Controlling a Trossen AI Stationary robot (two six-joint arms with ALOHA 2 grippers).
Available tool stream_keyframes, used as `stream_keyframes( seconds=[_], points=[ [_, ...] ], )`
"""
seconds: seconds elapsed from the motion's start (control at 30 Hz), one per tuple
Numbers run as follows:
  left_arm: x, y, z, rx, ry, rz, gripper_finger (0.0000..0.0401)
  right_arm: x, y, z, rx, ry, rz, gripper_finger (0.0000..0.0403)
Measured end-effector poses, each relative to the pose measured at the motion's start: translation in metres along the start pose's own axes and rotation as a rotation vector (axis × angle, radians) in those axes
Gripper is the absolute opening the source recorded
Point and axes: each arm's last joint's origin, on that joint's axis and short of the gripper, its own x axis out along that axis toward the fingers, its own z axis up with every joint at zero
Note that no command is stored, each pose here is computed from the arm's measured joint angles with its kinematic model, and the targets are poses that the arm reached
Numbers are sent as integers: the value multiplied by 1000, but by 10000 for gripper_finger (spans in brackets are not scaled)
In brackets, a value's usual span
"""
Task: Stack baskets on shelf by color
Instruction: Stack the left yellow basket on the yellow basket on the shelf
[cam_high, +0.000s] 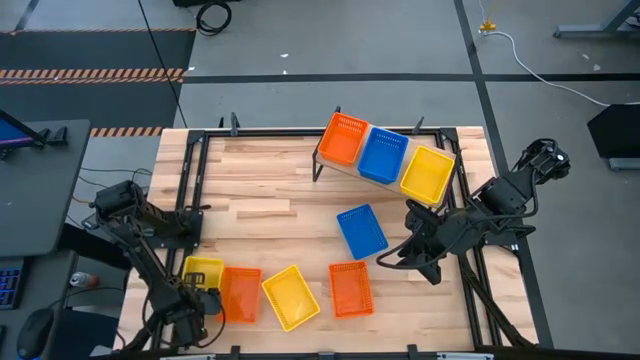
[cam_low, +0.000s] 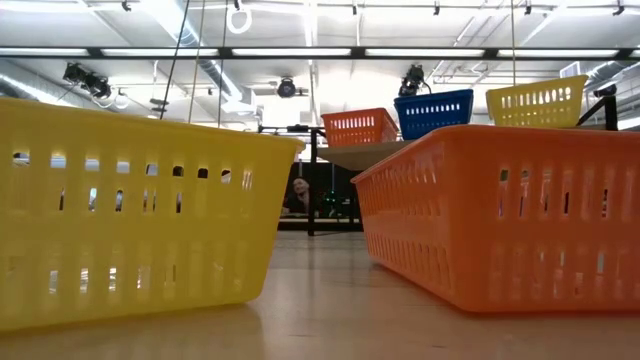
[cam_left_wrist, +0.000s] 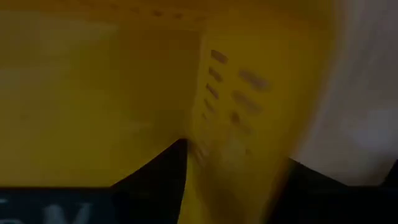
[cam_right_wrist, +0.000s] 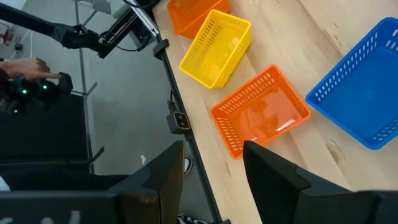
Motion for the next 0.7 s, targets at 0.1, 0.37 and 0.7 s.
stream_keyframes(
  seconds=[0.1,0.37,0.7],
  points=[
    [-1,1,7,-26,-3,-19,162,0,0,0,-1,0,0,171],
    [-31,-4,38,-35,-11,-73,14,0,0,0,-60,1,0,171],
    [-120,-1,75,-28,-106,53,4,0,0,0,-133,1,-1,171]
  ],
)
